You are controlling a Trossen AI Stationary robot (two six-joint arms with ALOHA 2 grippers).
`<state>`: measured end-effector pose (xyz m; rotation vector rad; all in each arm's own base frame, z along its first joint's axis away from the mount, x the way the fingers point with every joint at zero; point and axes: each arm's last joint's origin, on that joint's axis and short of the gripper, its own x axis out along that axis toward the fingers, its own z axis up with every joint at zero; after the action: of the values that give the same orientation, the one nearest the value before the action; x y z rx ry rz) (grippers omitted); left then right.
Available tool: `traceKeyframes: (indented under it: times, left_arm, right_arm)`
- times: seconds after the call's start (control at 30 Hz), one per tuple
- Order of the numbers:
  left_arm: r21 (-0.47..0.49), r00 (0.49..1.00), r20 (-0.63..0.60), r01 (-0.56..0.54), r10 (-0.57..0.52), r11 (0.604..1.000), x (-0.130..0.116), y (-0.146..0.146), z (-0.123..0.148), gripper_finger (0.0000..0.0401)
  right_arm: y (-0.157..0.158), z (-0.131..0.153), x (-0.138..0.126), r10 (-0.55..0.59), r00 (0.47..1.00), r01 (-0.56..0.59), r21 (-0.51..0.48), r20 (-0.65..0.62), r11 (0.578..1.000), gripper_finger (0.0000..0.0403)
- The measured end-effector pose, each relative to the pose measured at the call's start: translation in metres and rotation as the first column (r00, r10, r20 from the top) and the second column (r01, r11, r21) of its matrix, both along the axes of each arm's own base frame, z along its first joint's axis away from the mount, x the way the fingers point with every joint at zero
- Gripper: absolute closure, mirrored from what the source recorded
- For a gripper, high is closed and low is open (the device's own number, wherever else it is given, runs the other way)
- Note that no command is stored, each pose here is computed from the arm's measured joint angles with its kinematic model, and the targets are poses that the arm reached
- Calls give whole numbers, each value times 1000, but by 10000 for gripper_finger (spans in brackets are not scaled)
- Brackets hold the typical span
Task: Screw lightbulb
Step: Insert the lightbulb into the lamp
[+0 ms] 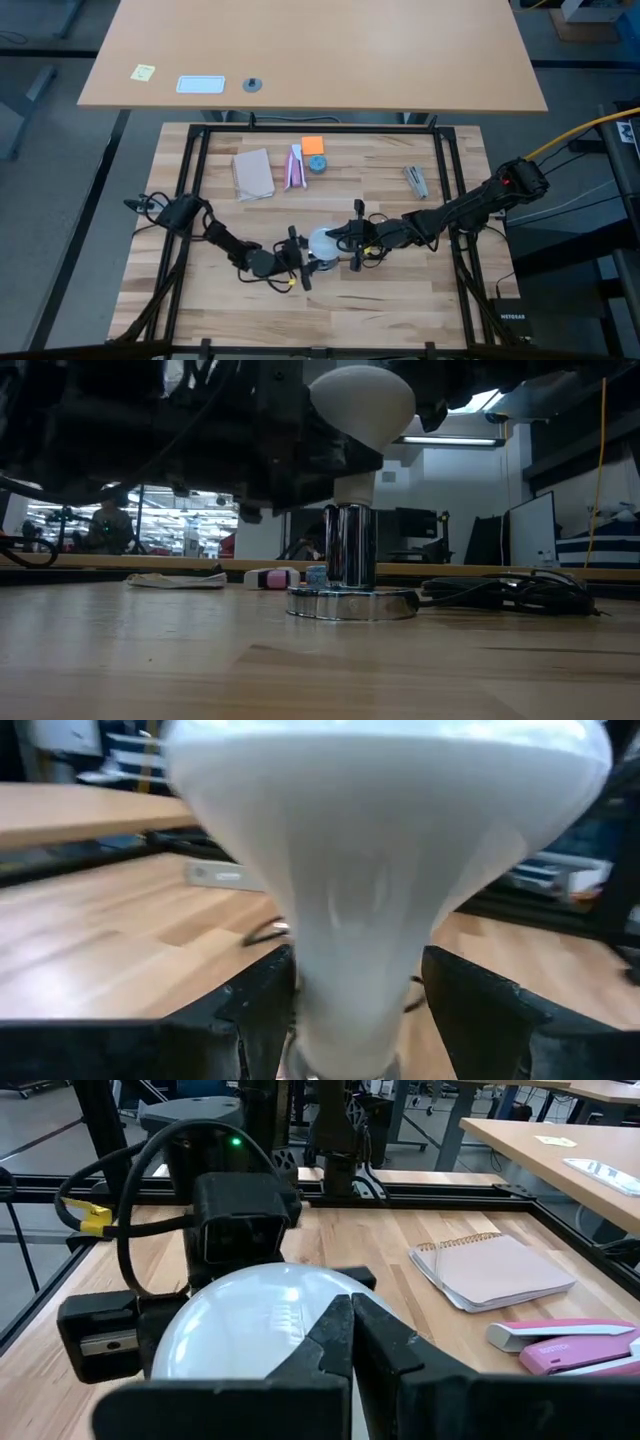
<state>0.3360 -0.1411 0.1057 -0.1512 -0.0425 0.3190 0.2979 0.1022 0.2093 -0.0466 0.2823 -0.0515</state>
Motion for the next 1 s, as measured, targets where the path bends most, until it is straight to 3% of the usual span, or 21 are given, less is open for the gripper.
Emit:
traceKeyframes:
  times: [0.13,0.27,0.5,0.63,1.0]
  left_arm:
    - [-54,1000,1,12,-12,998,6,12,-2,192]
    - [-44,1000,6,-1,1,999,9,21,-1,192]
    - [-60,998,9,61,-61,996,8,15,-1,192]
    - [-17,996,-4,88,-88,996,4,4,-1,192]
    - [62,998,13,53,-54,997,1,0,3,194]
  right_arm:
    - [-1,-1,-1,-31,999,31,-19,-13,999,398]
    - [-3,-4,-1,-69,997,68,-44,-33,997,398]
    - [-3,-9,-2,-68,995,64,-61,-70,996,398]
    - [-1,-8,-2,-8,998,5,-35,-67,999,398]
    - [0,-3,-1,-1,1000,0,-39,-24,999,398]
